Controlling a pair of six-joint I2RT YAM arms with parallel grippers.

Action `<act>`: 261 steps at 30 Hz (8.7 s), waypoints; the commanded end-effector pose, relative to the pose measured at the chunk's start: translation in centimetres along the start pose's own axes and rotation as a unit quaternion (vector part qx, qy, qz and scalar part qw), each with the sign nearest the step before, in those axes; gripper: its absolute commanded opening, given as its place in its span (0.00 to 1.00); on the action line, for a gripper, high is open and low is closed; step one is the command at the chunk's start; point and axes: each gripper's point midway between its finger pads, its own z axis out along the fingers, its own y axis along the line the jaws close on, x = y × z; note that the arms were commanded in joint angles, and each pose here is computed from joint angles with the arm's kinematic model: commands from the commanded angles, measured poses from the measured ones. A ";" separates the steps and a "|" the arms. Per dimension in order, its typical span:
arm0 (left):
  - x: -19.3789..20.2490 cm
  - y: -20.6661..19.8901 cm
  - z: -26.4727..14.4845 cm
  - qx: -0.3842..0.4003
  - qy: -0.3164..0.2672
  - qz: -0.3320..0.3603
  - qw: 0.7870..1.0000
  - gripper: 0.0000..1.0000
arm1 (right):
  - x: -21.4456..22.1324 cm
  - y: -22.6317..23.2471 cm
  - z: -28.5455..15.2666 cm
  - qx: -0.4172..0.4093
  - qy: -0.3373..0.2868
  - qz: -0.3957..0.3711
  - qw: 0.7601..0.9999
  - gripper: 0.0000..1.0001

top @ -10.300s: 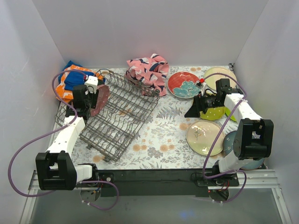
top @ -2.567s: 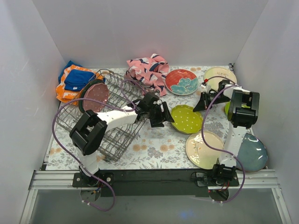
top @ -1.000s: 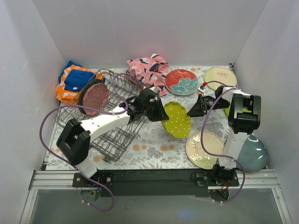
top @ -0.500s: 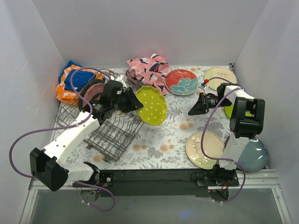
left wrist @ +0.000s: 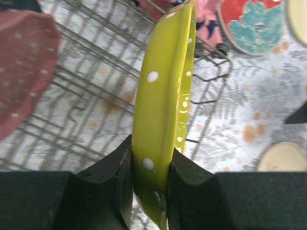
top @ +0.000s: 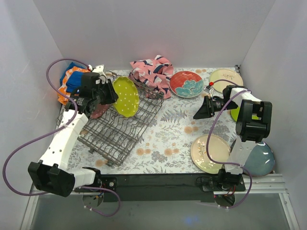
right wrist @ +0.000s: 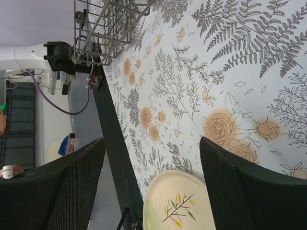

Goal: Load the plates into the dish rack
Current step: Insert the plate into the dish rack, then grab a plate with the right arm

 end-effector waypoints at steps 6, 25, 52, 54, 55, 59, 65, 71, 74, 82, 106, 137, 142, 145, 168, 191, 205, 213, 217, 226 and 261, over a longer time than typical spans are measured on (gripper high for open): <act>-5.2 3.7 -3.7 -0.041 -0.122 0.159 0.979 0.00 | -0.7 0.1 -0.3 0.009 -0.001 -0.017 1.000 0.98; -6.7 9.4 -3.7 -0.139 -0.137 0.296 0.935 0.00 | -0.6 -1.4 -0.2 0.036 0.017 -0.025 0.999 0.98; -6.7 12.2 0.0 -0.152 -0.109 0.368 0.911 0.00 | -0.7 -1.6 0.0 0.043 0.018 -0.026 0.999 0.98; -6.6 12.3 0.4 -0.148 -0.106 0.368 0.912 0.00 | -0.8 -1.6 0.0 0.044 0.018 -0.027 0.999 0.98; -6.5 12.3 0.5 -0.147 -0.105 0.367 0.912 0.00 | -0.7 -1.6 0.0 0.044 0.019 -0.026 0.999 0.98; -6.2 12.6 1.1 -0.147 -0.099 0.367 0.913 0.00 | -0.6 -1.5 0.0 0.043 0.018 -0.026 0.999 0.98; -5.7 12.3 2.1 -0.130 -0.094 0.366 0.917 0.00 | -0.7 -1.5 0.0 0.043 0.017 -0.027 0.999 0.98; -4.1 12.7 3.0 -0.119 -0.078 0.362 0.921 0.00 | -0.7 -1.5 0.0 0.042 0.017 -0.027 0.999 0.98; -3.4 12.9 3.4 -0.116 -0.072 0.360 0.923 0.00 | -0.7 -1.6 0.0 0.042 0.017 -0.026 0.999 0.98; -2.0 13.4 4.9 -0.107 -0.055 0.352 0.928 0.00 | -0.7 -1.4 0.0 0.043 0.017 -0.027 0.999 0.99; -1.8 14.4 5.4 -0.130 -0.057 0.337 0.931 0.25 | -0.7 -1.1 -0.1 0.044 0.015 -0.033 0.998 0.98; -7.5 10.7 -4.8 -0.162 -0.172 0.252 0.938 0.63 | -0.3 -1.3 -1.0 0.086 0.034 -0.063 0.994 0.98; -8.2 9.8 -7.2 -0.163 -0.190 0.229 0.941 0.66 | -0.3 -1.8 -1.4 0.108 0.042 -0.077 0.990 0.98; -8.5 9.7 -8.4 -0.169 -0.199 0.220 0.940 0.69 | -0.6 -2.3 -1.7 0.124 0.046 -0.086 0.987 0.99; -6.7 4.5 -13.3 -0.070 -0.192 0.058 0.977 0.79 | -5.6 -4.6 -4.4 0.246 0.048 -0.162 0.954 0.98; -1.5 -1.8 -11.6 0.135 -0.128 -0.121 0.975 0.80 | -17.8 -9.6 -5.5 0.393 -0.107 -0.185 0.894 0.98; -0.6 -3.0 -9.3 0.183 -0.084 -0.192 0.961 0.80 | -19.1 -15.8 -3.4 0.428 -0.200 0.057 0.879 0.93; -0.7 -3.0 -8.4 0.185 -0.070 -0.205 0.959 0.81 | -19.7 -17.3 -2.3 0.400 -0.224 0.125 0.880 0.85; -1.1 -3.2 -8.7 0.189 -0.074 -0.198 0.959 0.81 | -19.3 -18.5 -0.8 0.373 -0.226 0.160 0.886 0.81; -1.2 -3.4 -8.9 0.193 -0.074 -0.214 0.955 0.81 | -17.4 -21.5 -2.1 0.321 -0.263 0.265 0.870 0.42; 3.2 -6.2 -4.4 0.263 0.022 -0.303 0.916 0.80 | -14.5 -9.4 -6.8 0.105 -0.318 0.233 0.913 0.01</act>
